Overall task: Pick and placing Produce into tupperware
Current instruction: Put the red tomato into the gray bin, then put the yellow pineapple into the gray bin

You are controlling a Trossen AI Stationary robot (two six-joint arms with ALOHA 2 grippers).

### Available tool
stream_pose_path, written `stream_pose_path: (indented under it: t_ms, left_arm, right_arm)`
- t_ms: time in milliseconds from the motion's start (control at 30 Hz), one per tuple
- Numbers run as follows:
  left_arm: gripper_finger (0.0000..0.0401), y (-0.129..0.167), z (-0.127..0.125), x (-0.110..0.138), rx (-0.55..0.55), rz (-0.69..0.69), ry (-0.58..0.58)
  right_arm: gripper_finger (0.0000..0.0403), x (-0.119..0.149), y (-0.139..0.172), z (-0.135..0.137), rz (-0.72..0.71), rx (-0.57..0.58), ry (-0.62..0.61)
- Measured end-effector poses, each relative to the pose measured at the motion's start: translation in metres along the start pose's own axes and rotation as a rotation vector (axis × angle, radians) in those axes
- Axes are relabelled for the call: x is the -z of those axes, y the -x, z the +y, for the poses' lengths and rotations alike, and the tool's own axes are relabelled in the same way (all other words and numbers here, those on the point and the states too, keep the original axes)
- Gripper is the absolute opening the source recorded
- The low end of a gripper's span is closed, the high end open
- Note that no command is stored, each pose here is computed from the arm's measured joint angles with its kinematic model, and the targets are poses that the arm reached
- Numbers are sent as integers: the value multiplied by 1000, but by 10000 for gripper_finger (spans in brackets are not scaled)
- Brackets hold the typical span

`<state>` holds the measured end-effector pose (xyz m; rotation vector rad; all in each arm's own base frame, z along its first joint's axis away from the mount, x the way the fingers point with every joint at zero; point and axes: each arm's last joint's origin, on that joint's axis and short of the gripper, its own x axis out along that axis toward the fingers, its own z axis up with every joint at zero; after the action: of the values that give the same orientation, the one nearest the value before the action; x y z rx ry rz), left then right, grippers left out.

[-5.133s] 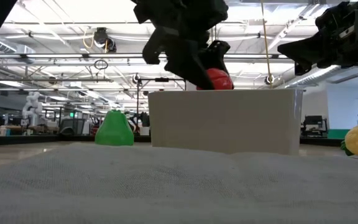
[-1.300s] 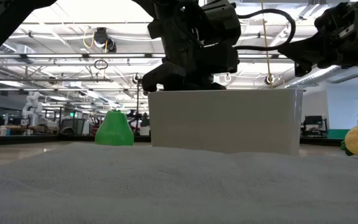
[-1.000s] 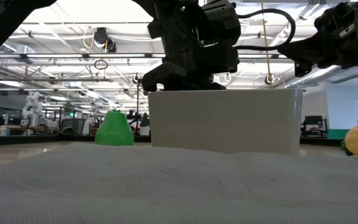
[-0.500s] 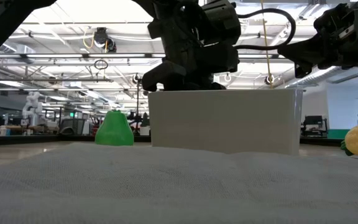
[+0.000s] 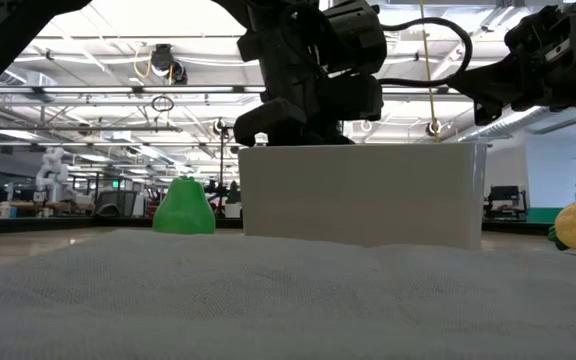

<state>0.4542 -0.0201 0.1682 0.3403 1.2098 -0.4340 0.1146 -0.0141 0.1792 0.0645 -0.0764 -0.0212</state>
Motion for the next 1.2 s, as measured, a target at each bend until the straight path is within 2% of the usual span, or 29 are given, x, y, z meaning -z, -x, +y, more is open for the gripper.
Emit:
stream_pose_path:
  t_ms: [200,467,667,1033,1200]
  left_arm:
    - [280,0,0,0,-9,1,22]
    - [281,0,2,0,-79,27,95]
    - [283,0,2,1,-80,33,135]
    - [351,0,-2,-1,-84,40,146]
    - [357,4,-6,-7,-120,50,98]
  right_arm:
    - [0,0,0,0,0,0,-11]
    - [0,0,0,0,0,0,-11]
    - [0,0,0,0,-2,0,-10]
    - [0,0,0,0,-4,0,-10]
    - [0,0,0,0,-4,0,-10]
